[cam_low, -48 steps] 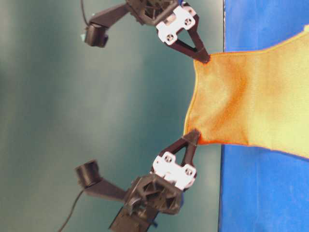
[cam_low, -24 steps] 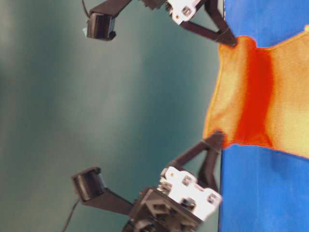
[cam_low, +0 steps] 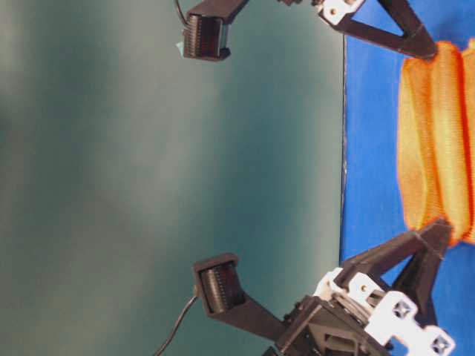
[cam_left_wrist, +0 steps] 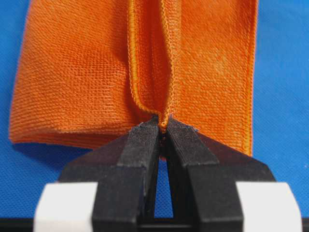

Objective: Fold the orange towel.
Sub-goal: 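Fold the top end of the strip down toward the bottom end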

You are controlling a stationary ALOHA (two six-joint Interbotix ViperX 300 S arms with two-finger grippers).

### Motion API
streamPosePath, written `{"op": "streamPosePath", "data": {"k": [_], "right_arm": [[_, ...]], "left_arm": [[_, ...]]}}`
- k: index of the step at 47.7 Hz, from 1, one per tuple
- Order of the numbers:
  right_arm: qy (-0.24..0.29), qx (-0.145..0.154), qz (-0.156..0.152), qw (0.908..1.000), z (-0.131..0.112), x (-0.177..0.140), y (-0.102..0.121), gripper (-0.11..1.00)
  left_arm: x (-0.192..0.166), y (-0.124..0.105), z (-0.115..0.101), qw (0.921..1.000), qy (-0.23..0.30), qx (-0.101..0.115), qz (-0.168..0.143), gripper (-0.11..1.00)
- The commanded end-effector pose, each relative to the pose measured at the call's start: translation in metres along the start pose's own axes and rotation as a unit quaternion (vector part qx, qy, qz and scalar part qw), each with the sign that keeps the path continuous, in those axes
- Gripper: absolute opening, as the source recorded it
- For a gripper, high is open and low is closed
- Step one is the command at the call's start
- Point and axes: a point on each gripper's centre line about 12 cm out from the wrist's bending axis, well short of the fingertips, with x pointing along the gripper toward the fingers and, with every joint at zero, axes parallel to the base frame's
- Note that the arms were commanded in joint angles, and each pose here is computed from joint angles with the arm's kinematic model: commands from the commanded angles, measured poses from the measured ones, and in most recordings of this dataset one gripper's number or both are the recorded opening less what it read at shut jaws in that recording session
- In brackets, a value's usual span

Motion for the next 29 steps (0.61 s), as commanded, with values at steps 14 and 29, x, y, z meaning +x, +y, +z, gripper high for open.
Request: {"op": "streamPosePath", "data": {"k": [14, 29], "right_arm": [[-0.014, 0.005, 0.01, 0.9998, 0.006, 0.0, 0.005, 0.04], [-0.036, -0.011, 0.032, 0.9988, 0.021, -0.004, 0.024, 0.63]], "left_arm": [[-0.002, -0.003, 0.005, 0.9999, -0.01, 0.003, -0.003, 0.01], [-0.009, 0.001, 0.015, 0.9997, -0.023, 0.002, 0.001, 0.43]]}}
